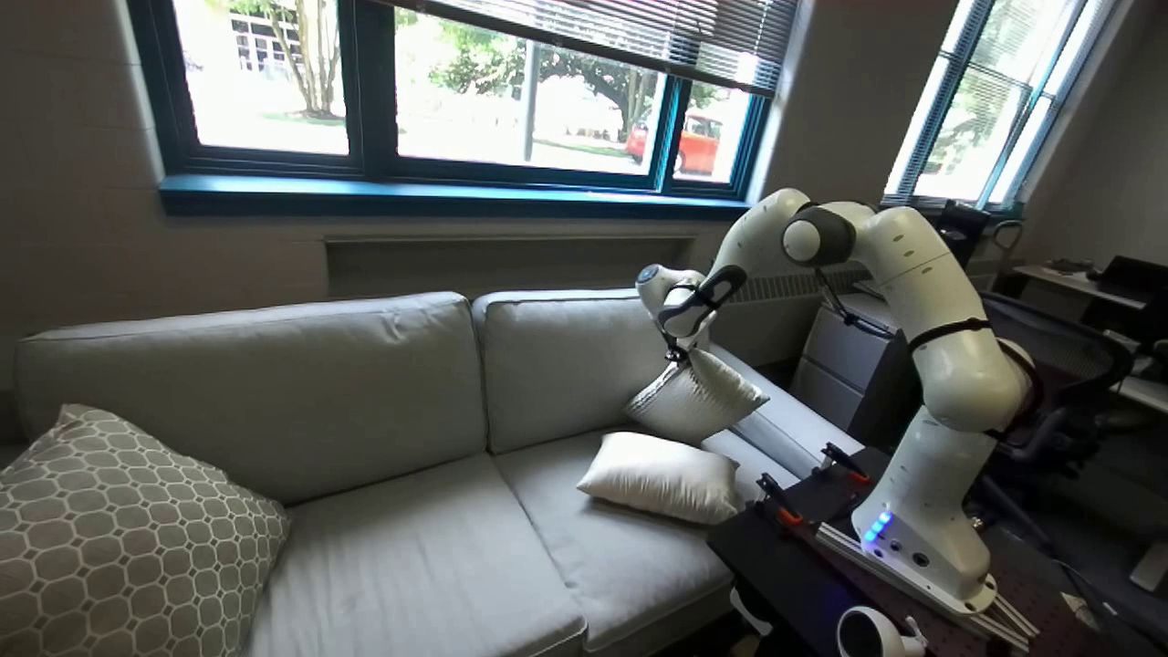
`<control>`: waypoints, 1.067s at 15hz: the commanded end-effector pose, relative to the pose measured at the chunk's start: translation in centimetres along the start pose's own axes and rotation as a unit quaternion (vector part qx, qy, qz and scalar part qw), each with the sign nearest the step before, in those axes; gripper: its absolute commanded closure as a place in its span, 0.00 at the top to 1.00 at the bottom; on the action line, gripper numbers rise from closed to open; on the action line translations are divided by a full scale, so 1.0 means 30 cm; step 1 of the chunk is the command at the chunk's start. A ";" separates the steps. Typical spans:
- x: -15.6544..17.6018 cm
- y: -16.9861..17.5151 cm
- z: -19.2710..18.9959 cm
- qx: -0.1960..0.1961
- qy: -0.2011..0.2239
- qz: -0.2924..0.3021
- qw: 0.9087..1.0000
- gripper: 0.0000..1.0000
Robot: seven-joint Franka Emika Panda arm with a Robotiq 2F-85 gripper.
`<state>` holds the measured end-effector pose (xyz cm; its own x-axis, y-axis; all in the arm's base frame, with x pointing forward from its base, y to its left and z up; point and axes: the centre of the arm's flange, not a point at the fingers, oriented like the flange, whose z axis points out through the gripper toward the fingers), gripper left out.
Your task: Put the pillows upright against the arm rest
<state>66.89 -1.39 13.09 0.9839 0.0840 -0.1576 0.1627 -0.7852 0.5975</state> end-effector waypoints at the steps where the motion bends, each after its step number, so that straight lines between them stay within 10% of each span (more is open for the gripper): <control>1: -0.128 0.305 0.059 0.069 -0.026 0.075 0.994 0.04; 8: -0.431 0.749 0.446 0.189 -0.117 0.242 0.944 0.10; 16: -0.643 0.903 0.803 0.308 -0.187 0.435 0.825 0.09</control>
<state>50.91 -37.13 14.15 0.6833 -0.7076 -0.1797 -0.6821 -0.7065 0.1884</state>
